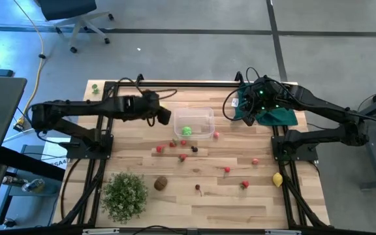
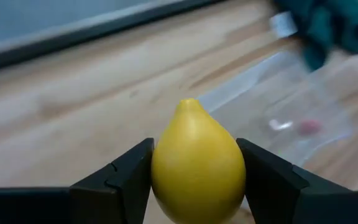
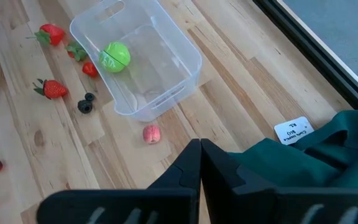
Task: Pick and placing Produce into tupperware
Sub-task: Put the yellow lemon into the transparent bin
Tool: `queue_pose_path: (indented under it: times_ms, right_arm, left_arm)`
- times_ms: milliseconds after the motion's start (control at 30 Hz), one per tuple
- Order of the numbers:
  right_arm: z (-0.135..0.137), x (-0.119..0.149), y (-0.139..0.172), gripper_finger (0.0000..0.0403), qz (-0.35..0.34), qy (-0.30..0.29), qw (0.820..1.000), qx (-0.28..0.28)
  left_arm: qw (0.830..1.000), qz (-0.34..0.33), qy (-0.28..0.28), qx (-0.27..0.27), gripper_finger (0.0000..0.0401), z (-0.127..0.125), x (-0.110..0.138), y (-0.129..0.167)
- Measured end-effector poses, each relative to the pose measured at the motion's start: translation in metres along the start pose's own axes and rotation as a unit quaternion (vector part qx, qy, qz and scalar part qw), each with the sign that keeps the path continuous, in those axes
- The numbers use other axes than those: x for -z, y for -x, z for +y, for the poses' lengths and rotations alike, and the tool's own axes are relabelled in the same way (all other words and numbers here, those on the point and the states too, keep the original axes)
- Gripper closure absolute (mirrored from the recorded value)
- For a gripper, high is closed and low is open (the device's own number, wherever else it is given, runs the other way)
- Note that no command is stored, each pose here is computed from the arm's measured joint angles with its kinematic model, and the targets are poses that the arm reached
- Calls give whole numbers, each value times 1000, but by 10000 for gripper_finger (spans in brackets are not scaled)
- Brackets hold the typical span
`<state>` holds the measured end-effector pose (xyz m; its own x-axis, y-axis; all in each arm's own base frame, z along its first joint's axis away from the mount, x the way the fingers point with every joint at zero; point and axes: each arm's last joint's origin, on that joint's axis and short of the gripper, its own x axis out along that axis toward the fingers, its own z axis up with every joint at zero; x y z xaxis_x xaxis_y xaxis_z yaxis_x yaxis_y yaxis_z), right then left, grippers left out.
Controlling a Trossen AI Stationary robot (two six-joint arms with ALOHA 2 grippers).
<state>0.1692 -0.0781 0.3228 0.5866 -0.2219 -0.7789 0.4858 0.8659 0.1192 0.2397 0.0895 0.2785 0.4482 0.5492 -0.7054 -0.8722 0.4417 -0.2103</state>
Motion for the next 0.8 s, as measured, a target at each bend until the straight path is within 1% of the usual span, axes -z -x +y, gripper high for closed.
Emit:
queue_pose_path:
  times_ms: [133,300,433,533,567,700,800]
  right_arm:
    - [0,0,0,402,0,0,1000,0]
    - [0,0,0,402,0,0,1000,0]
    - [0,0,0,402,0,0,1000,0]
    - [0,0,0,402,0,0,1000,0]
    - [0,0,0,402,0,0,1000,0]
    - [0,0,0,402,0,0,1000,0]
    - [0,0,0,402,0,0,1000,0]
  left_arm:
    - [999,-19,-35,15,210,-17,-21,4]
    - [994,-6,-103,34,209,-51,-36,-13]
    - [984,19,-172,32,197,-84,-38,-32]
    - [977,53,-208,23,200,-102,-37,-51]
    - [973,65,-219,27,203,-108,-35,-58]
    - [962,109,-247,35,206,-120,-28,-86]
    - [956,129,-262,34,197,-124,-19,-104]
